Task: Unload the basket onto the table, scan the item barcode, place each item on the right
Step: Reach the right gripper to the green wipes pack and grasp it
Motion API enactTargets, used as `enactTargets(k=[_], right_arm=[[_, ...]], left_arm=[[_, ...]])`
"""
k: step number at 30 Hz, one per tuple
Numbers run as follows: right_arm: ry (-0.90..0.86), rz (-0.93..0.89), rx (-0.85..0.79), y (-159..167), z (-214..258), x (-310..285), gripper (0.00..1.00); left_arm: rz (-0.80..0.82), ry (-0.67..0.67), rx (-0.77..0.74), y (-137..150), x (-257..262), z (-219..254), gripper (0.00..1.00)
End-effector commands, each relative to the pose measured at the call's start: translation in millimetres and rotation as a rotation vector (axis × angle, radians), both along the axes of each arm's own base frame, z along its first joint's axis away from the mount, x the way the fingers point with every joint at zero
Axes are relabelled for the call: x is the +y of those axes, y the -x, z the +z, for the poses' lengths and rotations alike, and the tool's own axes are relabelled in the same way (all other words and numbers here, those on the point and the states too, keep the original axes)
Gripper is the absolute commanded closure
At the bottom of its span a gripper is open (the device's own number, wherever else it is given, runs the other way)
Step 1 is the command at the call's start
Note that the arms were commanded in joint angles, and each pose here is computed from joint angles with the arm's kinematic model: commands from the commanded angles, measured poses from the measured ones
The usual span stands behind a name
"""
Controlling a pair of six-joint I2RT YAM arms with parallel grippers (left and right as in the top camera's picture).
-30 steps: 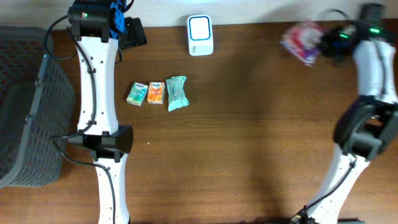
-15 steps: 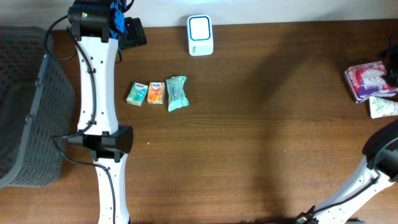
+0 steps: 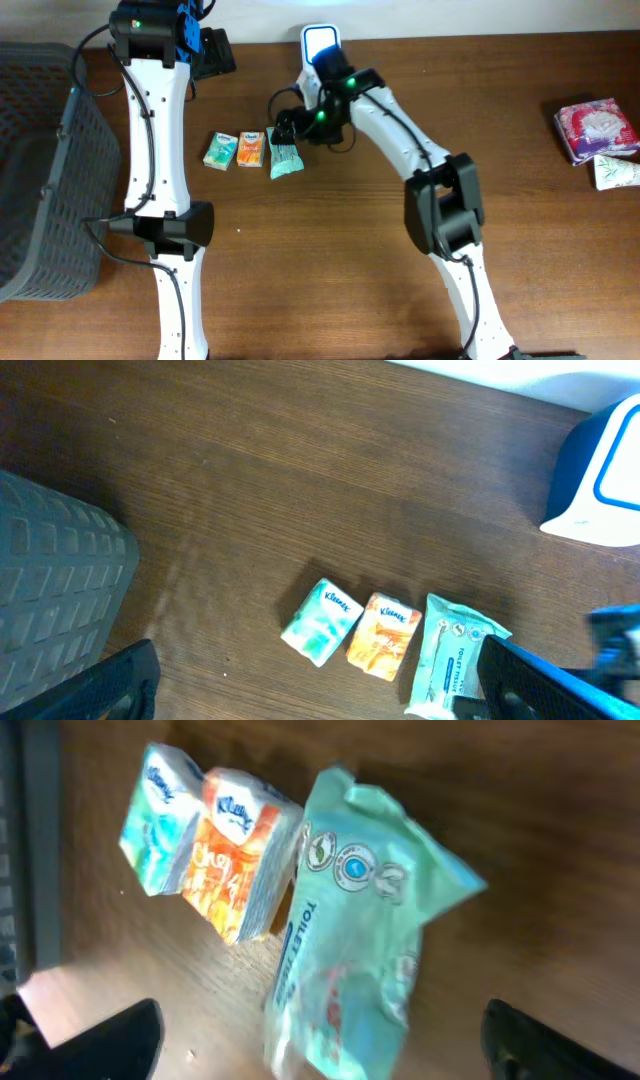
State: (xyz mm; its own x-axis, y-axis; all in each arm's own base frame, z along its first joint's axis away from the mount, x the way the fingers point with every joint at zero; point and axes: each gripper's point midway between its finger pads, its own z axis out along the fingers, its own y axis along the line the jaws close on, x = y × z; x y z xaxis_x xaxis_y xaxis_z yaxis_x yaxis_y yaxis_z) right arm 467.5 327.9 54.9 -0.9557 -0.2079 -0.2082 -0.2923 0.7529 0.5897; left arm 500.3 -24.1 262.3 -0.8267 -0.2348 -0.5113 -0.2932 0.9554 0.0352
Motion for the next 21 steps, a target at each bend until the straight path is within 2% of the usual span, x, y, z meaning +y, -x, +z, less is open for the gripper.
enactTargets(k=[1,2,3,5,6,7,9,10,11,12,13,16,18,20,21], right_arm=[[0.012,0.003,0.075,16.1,-25.4,17.0,0.17],[0.017,0.007,0.083,18.6,-30.3,18.5,0.32],[0.037,0.001,0.082,18.4,-32.9,15.8,0.57],[0.191,-0.051,0.088,17.9,-48.0,-13.4,0.93],[0.229,-0.066,0.105,19.2,-50.0,-24.7,0.94],[0.277,-0.091,0.131,21.4,-47.0,-43.3,0.94],[0.483,-0.170,0.167,27.9,-30.9,-108.7,0.91],[0.566,-0.195,0.175,31.5,-23.3,-133.9,0.80],[0.588,-0.200,0.182,33.2,-17.2,-145.9,0.66],[0.589,-0.200,0.188,33.7,-14.9,-150.8,0.36],[0.591,-0.202,0.196,34.6,-14.8,-153.4,0.16],[0.542,-0.173,0.230,45.3,-13.2,-134.8,0.18],[0.592,-0.198,0.215,46.0,-14.5,-134.6,0.27],[0.704,-0.216,0.158,42.2,-15.0,-146.2,0.42],[0.715,-0.240,0.157,41.4,-9.4,-148.2,0.36]], left_arm=[[-0.006,-0.002,-0.004,0.8,-0.8,2.5,0.01],[-0.006,-0.002,-0.005,0.7,-0.8,2.5,0.01],[-0.006,-0.002,-0.005,0.7,-0.8,2.5,0.01],[-0.006,-0.002,-0.004,0.8,-0.8,2.5,0.01],[-0.006,-0.002,-0.004,0.8,-0.8,2.5,0.01],[-0.006,-0.002,-0.004,0.8,-0.8,2.5,0.01],[-0.006,-0.002,-0.005,0.7,-0.8,2.5,0.01],[-0.006,-0.002,-0.005,0.7,-0.8,2.5,0.01],[-0.006,-0.002,-0.005,0.7,-0.8,2.5,0.01],[-0.006,-0.002,-0.004,0.8,-0.8,2.5,0.01],[-0.006,-0.002,-0.004,0.8,-0.8,2.5,0.01],[-0.006,-0.002,-0.005,0.7,-0.8,2.5,0.01],[-0.006,-0.002,-0.005,0.7,-0.8,2.5,0.01],[-0.006,-0.002,-0.005,0.7,-0.8,2.5,0.01],[-0.006,-0.002,-0.005,0.7,-0.8,2.5,0.01]])
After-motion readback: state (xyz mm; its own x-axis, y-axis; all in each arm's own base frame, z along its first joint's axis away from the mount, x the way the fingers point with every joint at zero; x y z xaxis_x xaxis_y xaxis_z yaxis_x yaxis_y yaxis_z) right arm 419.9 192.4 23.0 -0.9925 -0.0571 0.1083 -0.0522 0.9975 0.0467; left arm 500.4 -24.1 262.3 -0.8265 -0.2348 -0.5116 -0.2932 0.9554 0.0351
